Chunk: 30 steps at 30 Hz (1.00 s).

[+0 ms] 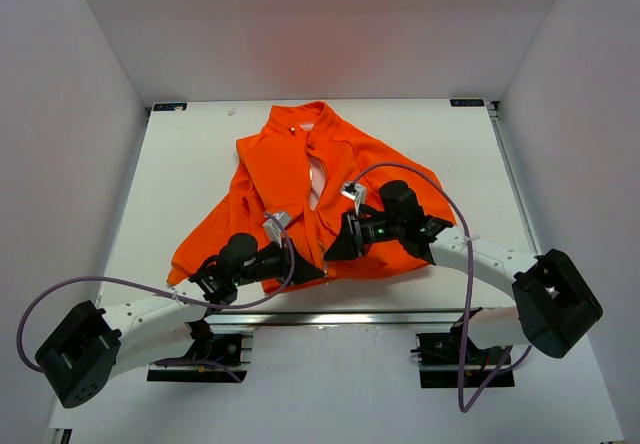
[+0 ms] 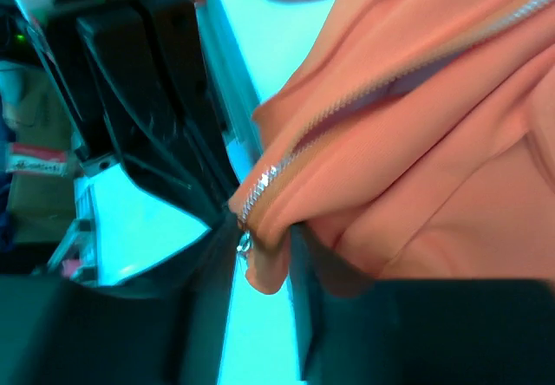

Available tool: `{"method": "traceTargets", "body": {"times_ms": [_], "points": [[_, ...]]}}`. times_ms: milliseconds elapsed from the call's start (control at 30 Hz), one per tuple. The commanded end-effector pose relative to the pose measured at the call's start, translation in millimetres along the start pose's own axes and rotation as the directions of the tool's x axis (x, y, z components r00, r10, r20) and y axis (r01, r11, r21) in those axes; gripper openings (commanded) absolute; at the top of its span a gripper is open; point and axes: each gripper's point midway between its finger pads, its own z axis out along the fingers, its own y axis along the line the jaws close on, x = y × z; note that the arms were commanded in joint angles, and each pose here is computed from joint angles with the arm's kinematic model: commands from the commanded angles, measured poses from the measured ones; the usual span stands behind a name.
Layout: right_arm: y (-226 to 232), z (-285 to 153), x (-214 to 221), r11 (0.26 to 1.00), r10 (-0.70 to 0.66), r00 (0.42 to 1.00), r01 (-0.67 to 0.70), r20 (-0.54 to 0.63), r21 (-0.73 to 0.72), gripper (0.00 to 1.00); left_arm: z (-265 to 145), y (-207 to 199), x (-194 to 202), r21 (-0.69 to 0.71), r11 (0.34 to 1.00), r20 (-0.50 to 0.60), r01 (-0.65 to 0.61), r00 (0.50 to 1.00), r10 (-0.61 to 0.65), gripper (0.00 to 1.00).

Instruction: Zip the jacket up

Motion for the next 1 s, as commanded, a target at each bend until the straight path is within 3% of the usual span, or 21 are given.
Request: {"method": "traceTargets", "body": {"times_ms": [0,33,100,133,167,267,433,600,967], "points": [[10.2,-9.0,-36.7,0.994,-0.113,0.984,0.111,0.136,0.021,0.38,-1.0,-16.3,13.6,0.068,0.997,-0.081,0.038,0.996,-0.033,0.00],[9.8,-11.7,-35.4,0.993,-0.115,0.983,0.111,0.142,0.035,0.43,-0.2,-17.4,10.4,0.072,0.996,-0.067,0.045,0.997,-0.040,0.00],[8.8,-21.0,-31.6,0.990,-0.132,0.977,0.120,0.166,0.080,0.77,1.6,-25.8,1.2,0.103,0.993,-0.029,0.054,0.998,-0.051,0.00],[7.8,-24.7,-29.8,0.988,-0.134,0.975,0.118,0.176,0.098,0.88,2.5,-30.0,-3.6,0.114,0.992,-0.018,0.051,0.999,-0.050,0.00],[3.2,-27.6,-22.7,0.988,-0.122,0.976,0.101,0.178,0.121,0.89,3.1,-33.1,-6.1,0.121,0.991,-0.014,0.052,0.999,-0.050,0.00],[5.6,-43.4,-14.3,0.981,-0.131,0.969,0.097,0.210,0.168,0.89,4.5,-38.3,-11.0,0.135,0.989,-0.004,0.059,0.998,-0.059,0.00],[18.6,-46.0,21.1,0.996,-0.042,0.986,0.030,0.163,0.078,0.89,4.8,-40.6,-11.8,0.139,0.986,-0.008,0.092,0.996,-0.092,0.00],[40.7,-32.4,53.1,0.999,-0.035,0.993,0.031,0.114,0.031,0.88,3.9,-40.5,-13.3,0.137,0.985,0.004,0.103,0.994,-0.105,0.00],[33.5,-4.8,57.5,0.989,0.018,0.988,-0.039,0.153,0.139,0.77,2.9,-33.8,-7.8,0.122,0.983,0.000,0.140,0.990,-0.141,0.00]]}}
